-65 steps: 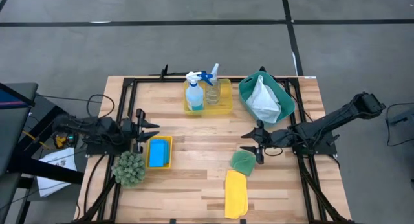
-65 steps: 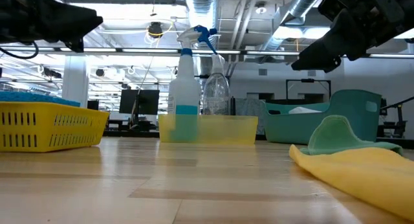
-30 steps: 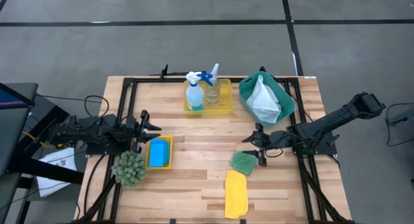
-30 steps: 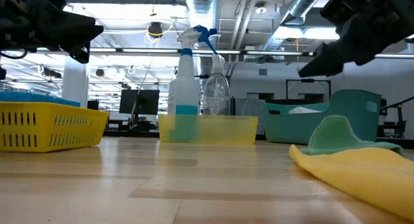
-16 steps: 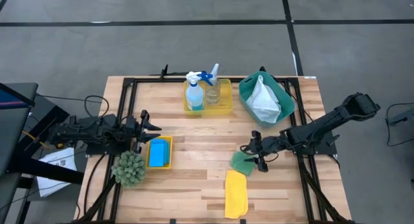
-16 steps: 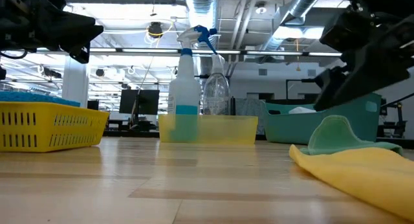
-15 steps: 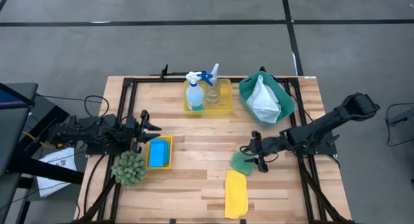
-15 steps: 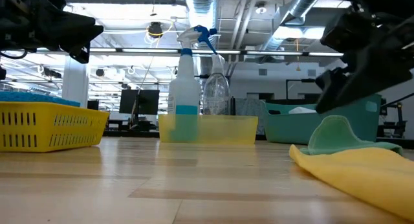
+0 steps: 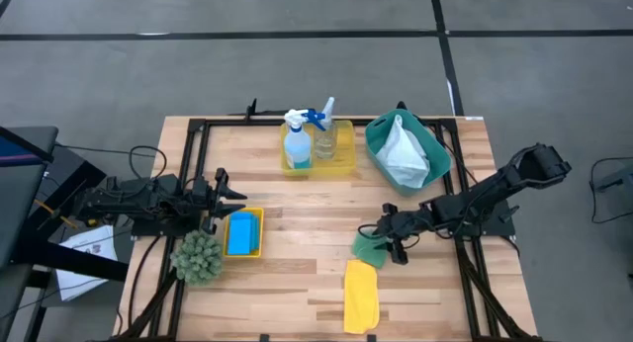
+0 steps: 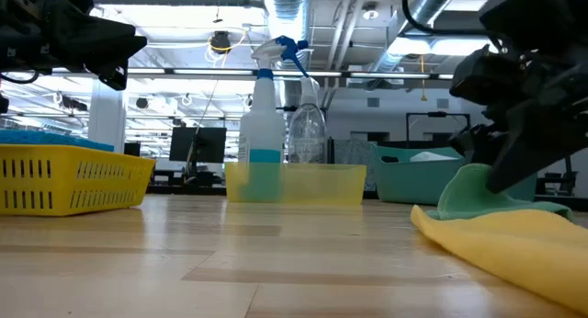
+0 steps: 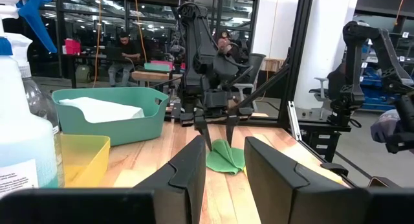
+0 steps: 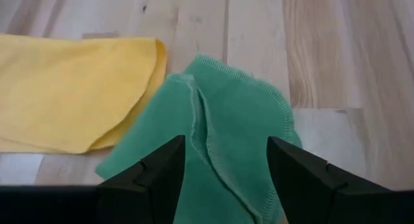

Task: Pick & Place Kitchen Items
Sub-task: Put the green microfiber cloth into the green bin

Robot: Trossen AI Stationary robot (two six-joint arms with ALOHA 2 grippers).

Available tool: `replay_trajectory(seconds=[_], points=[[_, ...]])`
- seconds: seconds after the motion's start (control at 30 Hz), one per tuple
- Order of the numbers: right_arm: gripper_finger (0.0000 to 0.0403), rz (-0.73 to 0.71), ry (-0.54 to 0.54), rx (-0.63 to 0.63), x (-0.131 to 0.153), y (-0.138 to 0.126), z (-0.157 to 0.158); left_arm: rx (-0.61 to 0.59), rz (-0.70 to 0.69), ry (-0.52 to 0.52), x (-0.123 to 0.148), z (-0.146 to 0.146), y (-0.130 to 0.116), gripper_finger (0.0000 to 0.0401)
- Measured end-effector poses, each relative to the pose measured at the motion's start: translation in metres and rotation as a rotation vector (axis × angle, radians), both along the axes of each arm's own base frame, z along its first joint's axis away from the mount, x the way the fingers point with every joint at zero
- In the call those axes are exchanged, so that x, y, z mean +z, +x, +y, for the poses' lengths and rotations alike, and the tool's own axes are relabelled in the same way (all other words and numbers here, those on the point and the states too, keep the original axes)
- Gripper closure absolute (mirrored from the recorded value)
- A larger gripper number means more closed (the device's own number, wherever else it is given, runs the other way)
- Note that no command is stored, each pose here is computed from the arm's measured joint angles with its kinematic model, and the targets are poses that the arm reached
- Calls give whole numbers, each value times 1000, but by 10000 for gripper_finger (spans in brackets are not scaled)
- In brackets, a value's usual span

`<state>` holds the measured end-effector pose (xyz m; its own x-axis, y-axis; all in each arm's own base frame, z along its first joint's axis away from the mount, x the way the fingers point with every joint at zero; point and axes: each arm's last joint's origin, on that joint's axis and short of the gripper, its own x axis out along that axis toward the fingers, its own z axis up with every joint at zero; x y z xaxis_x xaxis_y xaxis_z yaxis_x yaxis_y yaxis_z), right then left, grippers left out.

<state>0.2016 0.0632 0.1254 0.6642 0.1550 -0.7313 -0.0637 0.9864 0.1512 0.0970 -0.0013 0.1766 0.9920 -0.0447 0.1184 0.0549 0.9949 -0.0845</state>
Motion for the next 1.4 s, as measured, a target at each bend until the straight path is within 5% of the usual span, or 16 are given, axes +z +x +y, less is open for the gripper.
replay_trajectory(seconds=[0.2,0.47,0.83,1.13,1.4], points=[[244,-6,-17,12,0,1,-4,0,0,0,0,0,0,297],[389,-42,-57,62,3,3,-3,0,0,0,0,0,0,297],[400,-141,-167,57,25,20,-1,-1,0,0,0,0,0,297],[402,-230,-356,-100,45,34,-4,-1,0,0,0,0,0,297],[402,-315,-393,-228,62,34,-7,-1,0,0,0,0,0,297]])
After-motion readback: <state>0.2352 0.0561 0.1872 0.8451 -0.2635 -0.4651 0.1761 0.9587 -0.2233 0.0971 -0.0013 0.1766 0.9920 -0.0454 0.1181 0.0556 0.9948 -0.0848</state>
